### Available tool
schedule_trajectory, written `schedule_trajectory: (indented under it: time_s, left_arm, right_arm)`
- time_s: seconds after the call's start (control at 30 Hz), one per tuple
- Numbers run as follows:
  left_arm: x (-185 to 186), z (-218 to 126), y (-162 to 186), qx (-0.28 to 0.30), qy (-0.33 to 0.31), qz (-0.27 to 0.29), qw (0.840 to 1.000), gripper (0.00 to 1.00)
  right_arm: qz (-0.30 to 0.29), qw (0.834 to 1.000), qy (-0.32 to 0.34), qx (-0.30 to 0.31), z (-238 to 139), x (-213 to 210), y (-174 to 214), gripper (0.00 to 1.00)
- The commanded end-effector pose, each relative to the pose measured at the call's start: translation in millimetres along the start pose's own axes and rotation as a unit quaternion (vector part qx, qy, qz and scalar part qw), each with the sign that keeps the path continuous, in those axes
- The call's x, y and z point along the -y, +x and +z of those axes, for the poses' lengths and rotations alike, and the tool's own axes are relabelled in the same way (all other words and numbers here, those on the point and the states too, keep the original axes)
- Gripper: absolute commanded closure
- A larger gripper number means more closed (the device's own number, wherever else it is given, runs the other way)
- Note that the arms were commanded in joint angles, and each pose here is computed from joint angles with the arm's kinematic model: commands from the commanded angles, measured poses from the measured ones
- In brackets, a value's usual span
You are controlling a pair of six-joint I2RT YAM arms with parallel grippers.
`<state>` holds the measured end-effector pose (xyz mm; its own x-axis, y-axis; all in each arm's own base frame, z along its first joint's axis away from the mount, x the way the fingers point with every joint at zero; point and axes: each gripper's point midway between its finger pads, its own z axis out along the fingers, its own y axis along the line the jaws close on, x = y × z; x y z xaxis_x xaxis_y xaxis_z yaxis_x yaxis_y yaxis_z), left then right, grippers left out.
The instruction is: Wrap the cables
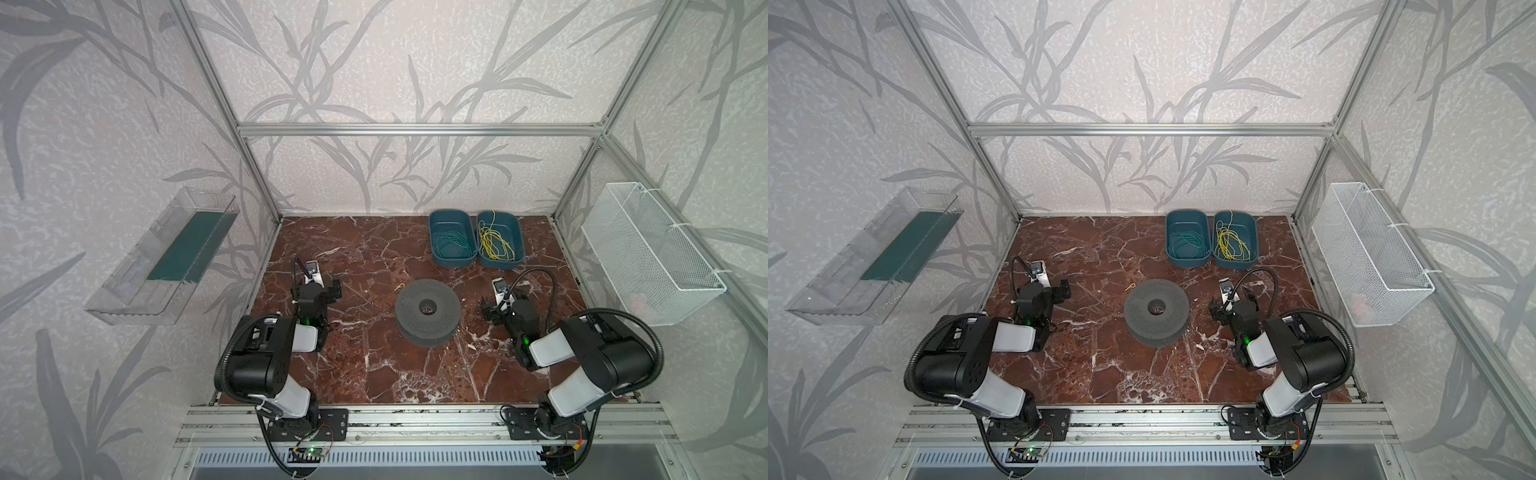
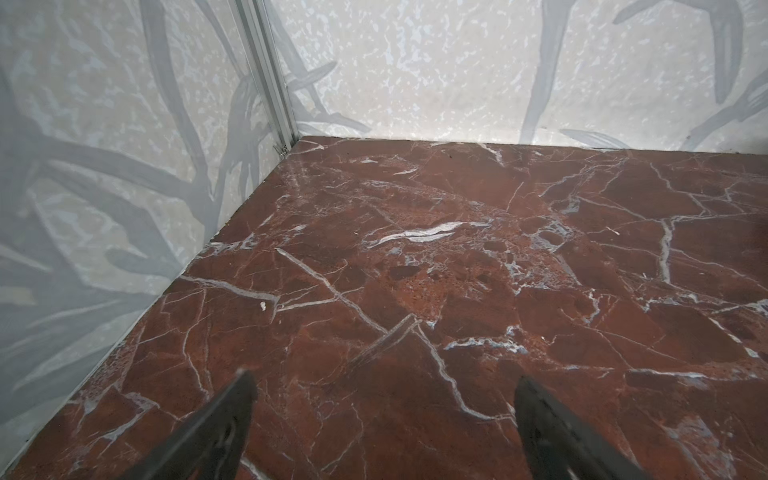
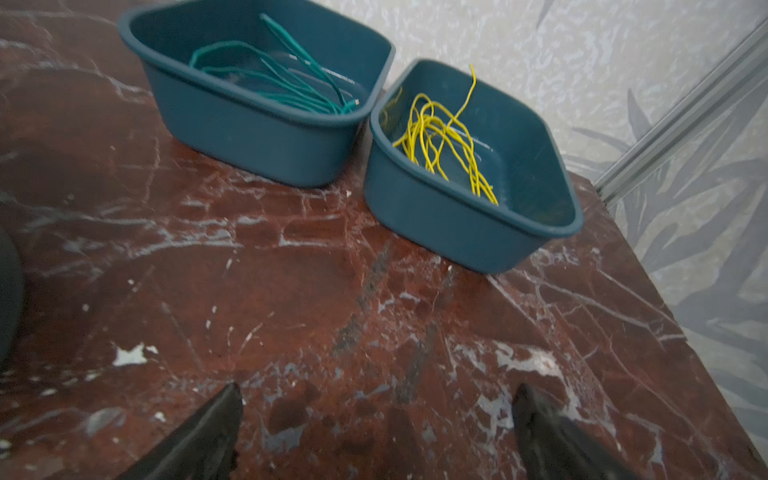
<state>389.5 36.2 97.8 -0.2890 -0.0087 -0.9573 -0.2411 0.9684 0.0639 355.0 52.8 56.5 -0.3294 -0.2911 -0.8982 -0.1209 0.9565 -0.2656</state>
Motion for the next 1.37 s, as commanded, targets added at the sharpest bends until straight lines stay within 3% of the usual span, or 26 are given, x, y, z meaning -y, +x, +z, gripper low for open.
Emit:
schedule_trajectory:
  time_s: [0.0, 0.1, 1.33]
  left_arm:
    - [0.2, 1.0, -1.5, 0.003, 0.002, 0.007, 1.0, 0.01]
    - [0.3, 2.0, -1.6, 0.001, 0.001, 0.007, 1.0, 0.01]
    - [-2.3, 5.1, -0.9, -0.008, 0.003, -0.002, 1.0, 0.01]
  right_arm:
    - [0.066, 0.995, 0.074, 0.026, 19.0, 38.5, -41.2, 0.01]
    - [0.115, 0.993, 0.036, -0.009, 23.7, 49.7, -33.3, 0.01]
    - [0.101, 0.995, 0.028, -0.008, 24.9, 44.7, -35.4, 0.01]
